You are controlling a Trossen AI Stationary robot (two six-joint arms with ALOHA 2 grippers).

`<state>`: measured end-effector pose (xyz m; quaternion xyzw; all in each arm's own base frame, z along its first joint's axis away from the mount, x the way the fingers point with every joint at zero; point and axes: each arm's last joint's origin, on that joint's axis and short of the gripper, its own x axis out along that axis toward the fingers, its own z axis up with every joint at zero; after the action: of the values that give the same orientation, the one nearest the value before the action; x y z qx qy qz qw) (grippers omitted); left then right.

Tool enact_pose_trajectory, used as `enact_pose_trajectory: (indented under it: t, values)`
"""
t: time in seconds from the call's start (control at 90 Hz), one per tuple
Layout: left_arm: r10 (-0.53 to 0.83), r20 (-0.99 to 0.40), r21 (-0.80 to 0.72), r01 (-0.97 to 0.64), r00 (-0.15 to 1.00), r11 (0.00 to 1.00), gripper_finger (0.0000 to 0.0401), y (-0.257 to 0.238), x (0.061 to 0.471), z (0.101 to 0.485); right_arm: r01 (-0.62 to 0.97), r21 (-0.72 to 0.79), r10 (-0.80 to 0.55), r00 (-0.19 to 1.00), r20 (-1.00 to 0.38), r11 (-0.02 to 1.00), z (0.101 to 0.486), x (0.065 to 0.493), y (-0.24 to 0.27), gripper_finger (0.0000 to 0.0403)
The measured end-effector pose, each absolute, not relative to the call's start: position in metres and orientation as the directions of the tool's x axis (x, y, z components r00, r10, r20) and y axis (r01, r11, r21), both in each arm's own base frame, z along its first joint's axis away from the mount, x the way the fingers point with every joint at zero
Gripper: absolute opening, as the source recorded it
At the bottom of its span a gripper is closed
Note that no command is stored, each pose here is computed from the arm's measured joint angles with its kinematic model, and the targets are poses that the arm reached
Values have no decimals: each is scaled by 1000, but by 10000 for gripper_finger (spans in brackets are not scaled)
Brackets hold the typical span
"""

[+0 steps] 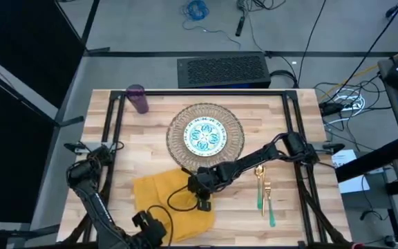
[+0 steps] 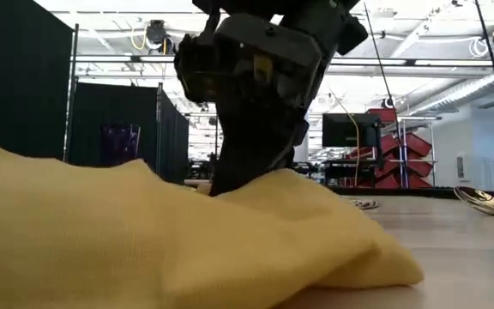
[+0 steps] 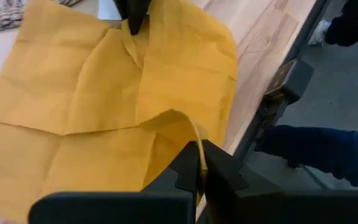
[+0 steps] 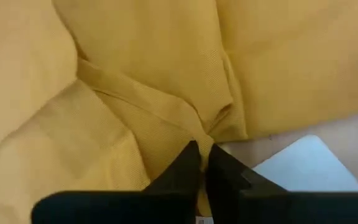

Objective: Set table place
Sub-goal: Fold the yellow table napkin

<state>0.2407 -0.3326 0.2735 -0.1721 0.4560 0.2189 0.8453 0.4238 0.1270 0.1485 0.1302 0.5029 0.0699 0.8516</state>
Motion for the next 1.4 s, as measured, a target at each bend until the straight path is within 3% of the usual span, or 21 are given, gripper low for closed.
enact_pose_trajectory:
  t: [0.378, 0.5, 0.778, 0.911, 1.211, 1.4]
  values:
    - [220, -881, -43, -532, 419, 845, 0, -329, 237, 272, 21, 262, 192, 623, -758, 965, 231, 402, 120, 1]
    - [218, -881, -45, -533, 420, 845, 0, -329, 237, 272, 39, 243, 175, 587, -790, 969, 225, 400, 118, 0]
    - [216, -881, -59, -550, 421, 833, 0, -330, 236, 272, 57, 176, 127, 483, -867, 983, 169, 413, 118, 6]
    - [208, -886, -60, -548, 415, 835, 0, -331, 235, 272, 33, 168, 130, 490, -862, 985, 164, 416, 119, 47]
    - [209, -887, -58, -549, 411, 834, 0, -330, 236, 272, 75, 162, 99, 526, -845, 984, 194, 410, 104, 191]
    - [208, -887, -59, -550, 411, 833, 0, -330, 236, 272, 114, 111, 55, 410, -911, 987, 192, 397, 99, 221]
